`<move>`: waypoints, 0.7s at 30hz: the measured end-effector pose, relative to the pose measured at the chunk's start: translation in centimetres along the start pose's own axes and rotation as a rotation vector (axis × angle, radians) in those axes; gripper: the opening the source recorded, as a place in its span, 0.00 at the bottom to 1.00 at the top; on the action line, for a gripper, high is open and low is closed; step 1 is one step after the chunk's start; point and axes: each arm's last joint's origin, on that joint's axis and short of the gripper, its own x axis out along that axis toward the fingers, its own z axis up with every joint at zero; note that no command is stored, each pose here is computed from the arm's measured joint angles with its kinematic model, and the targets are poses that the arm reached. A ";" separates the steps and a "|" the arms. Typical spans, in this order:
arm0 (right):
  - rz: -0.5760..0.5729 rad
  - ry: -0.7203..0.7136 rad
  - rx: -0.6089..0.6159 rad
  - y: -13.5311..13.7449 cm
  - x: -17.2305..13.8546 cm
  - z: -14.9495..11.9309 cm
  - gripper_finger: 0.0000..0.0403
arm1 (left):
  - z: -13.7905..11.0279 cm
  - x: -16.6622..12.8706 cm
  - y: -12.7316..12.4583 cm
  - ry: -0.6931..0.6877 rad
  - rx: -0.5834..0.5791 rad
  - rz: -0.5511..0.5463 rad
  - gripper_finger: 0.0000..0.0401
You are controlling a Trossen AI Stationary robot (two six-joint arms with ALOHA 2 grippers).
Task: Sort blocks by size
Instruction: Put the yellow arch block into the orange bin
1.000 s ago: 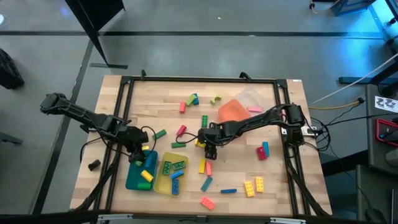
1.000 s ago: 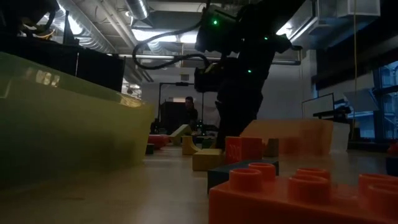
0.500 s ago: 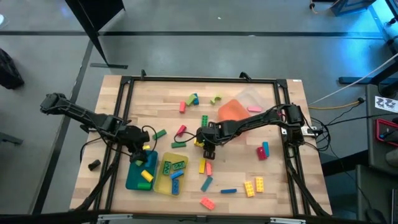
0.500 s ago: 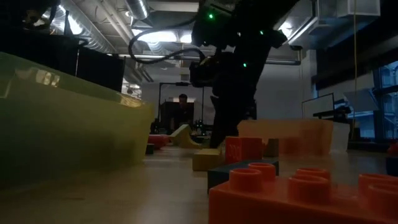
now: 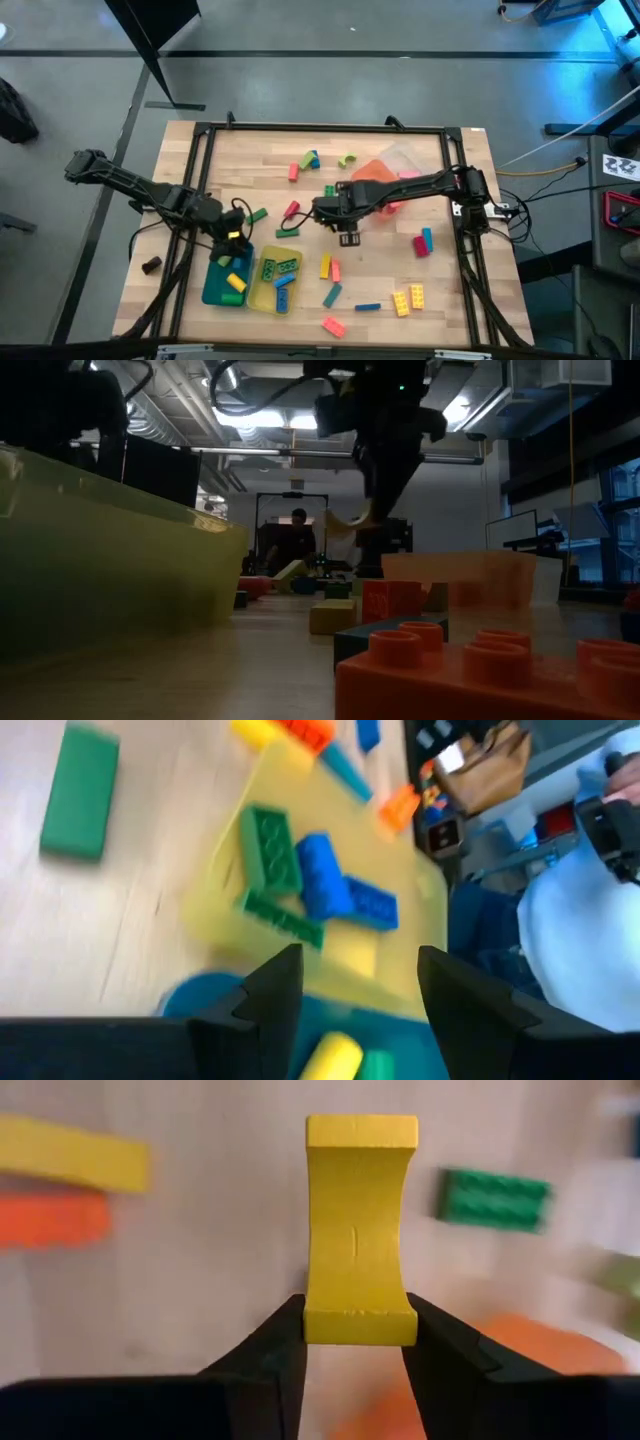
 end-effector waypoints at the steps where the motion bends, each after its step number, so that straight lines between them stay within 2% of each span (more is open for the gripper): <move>1: -0.025 0.020 -0.017 -0.2 -0.2 -0.1 0.33 | 0.2 0.0 -0.1 -0.021 0.014 -0.005 0.45; 5: -0.069 0.105 -0.037 -1.1 -0.6 -0.9 0.35 | 0.8 0.0 -0.4 -0.111 0.078 -0.002 0.45; 8: -0.066 0.172 -0.026 -2.1 -0.5 -1.6 0.39 | 1.0 -0.1 -0.4 -0.175 0.126 0.049 0.45; 11: -0.090 0.250 -0.021 -3.4 -0.5 -2.4 0.38 | 1.1 -0.1 -0.2 -0.218 0.159 0.116 0.45; 17: -0.167 0.385 0.019 -7.4 -0.3 -4.0 0.34 | 1.3 -0.2 0.0 -0.267 0.180 0.184 0.45; 21: -0.139 0.404 0.098 -10.2 0.1 -4.9 0.36 | 1.4 -0.3 0.2 -0.313 0.175 0.243 0.45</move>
